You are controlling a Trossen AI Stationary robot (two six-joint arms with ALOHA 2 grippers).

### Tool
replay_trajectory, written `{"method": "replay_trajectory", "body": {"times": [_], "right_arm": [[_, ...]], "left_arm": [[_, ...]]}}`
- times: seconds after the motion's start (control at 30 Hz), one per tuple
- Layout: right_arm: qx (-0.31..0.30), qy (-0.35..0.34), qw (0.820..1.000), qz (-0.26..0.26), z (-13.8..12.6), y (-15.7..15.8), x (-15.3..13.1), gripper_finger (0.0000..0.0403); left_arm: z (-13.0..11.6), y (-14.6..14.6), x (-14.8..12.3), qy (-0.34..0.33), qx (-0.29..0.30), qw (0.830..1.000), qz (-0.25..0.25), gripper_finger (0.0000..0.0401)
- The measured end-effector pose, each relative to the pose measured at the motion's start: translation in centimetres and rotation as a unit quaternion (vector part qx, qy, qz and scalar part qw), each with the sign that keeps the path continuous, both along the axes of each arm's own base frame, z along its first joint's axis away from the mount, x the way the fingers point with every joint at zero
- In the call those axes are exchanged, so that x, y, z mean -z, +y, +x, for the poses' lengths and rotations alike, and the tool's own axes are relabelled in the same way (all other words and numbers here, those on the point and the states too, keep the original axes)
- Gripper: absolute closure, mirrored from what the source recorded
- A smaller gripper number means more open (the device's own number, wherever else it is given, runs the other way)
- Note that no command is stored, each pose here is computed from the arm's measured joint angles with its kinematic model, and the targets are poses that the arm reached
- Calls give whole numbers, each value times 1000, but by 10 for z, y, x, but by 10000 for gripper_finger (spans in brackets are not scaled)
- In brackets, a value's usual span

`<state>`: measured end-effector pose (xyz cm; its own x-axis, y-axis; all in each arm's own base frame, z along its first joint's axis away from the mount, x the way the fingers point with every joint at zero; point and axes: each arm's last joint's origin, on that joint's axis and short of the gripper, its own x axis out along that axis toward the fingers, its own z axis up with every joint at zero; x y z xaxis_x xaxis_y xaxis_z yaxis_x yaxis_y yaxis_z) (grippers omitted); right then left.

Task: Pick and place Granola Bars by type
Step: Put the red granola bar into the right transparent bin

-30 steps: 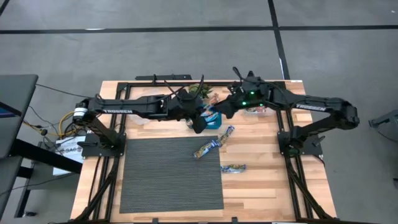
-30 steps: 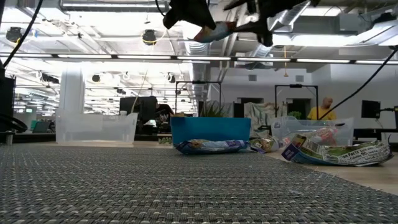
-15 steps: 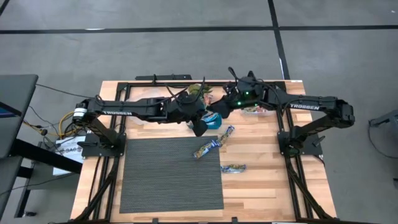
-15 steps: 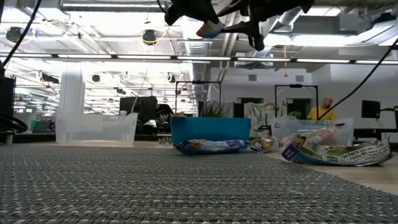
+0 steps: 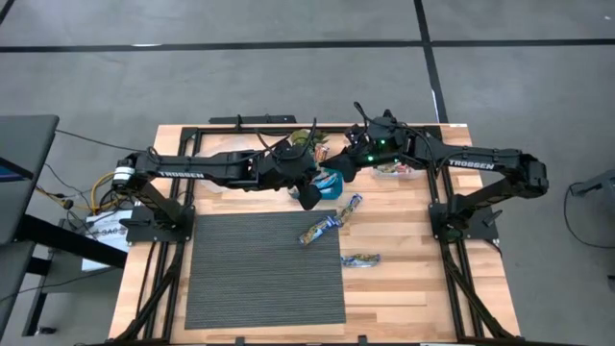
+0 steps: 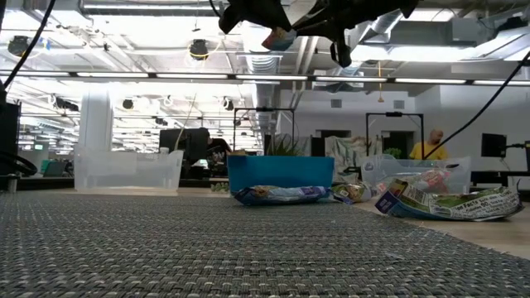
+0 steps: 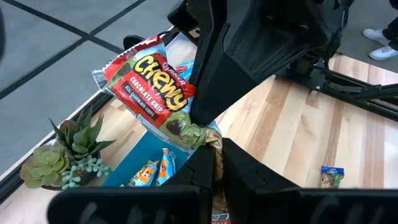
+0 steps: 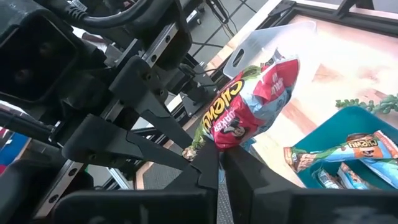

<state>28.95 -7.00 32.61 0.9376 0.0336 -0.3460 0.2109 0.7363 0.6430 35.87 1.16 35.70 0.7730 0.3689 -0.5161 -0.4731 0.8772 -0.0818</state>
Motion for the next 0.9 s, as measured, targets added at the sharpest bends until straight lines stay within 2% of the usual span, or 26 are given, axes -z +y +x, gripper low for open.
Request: {"method": "replay_trajectory", "body": {"times": [0.13,0.33,0.6,0.8,0.9], "right_arm": [[0,0,1000,-2,0,0,0,401],[-5,14,1000,-5,-1,0,2,402],[-22,61,998,-6,-4,6,11,403],[-33,143,989,-14,-13,8,25,403],[-13,204,978,-40,-24,6,31,403]], "left_arm": [[0,0,0,0,0,1000,0,389],[0,0,1,-2,-8,1000,-8,360],[-1,0,2,9,-7,1000,-11,279],[-2,1,3,12,-9,1000,-9,219],[-2,1,3,13,-6,1000,-11,204]]}}
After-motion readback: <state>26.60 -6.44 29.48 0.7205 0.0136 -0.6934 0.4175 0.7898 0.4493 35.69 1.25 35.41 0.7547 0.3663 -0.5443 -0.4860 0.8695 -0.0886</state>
